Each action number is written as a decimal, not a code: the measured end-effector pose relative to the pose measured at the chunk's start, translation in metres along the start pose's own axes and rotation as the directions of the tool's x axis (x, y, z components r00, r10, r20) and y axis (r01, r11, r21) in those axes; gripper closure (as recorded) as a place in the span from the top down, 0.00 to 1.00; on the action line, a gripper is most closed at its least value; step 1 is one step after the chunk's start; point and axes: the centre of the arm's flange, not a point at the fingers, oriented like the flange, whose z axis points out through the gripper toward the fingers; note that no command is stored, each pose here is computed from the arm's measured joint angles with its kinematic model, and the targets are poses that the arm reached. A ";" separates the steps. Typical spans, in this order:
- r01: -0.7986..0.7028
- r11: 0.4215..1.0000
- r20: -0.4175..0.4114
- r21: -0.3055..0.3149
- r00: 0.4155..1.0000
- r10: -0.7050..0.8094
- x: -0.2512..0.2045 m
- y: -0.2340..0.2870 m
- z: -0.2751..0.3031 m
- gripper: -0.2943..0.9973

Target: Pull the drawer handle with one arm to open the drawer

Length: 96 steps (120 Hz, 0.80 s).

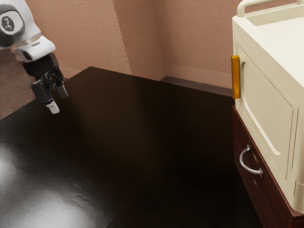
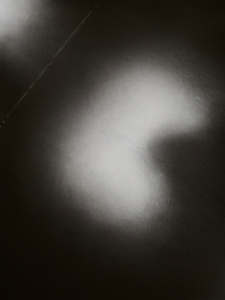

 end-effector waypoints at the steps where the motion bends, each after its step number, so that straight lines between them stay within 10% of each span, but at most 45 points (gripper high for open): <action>1: -0.006 1.000 -0.002 0.001 1.000 0.006 0.002 0.000 0.000 0.77; 38: -0.099 0.994 -0.031 0.039 0.994 0.101 -0.003 -0.004 -0.007 0.77; 64: -0.167 0.964 -0.152 0.206 0.968 0.200 -0.039 0.052 -0.106 0.77; 96: -0.247 0.969 -0.179 0.030 0.952 0.248 0.003 0.066 -0.063 0.77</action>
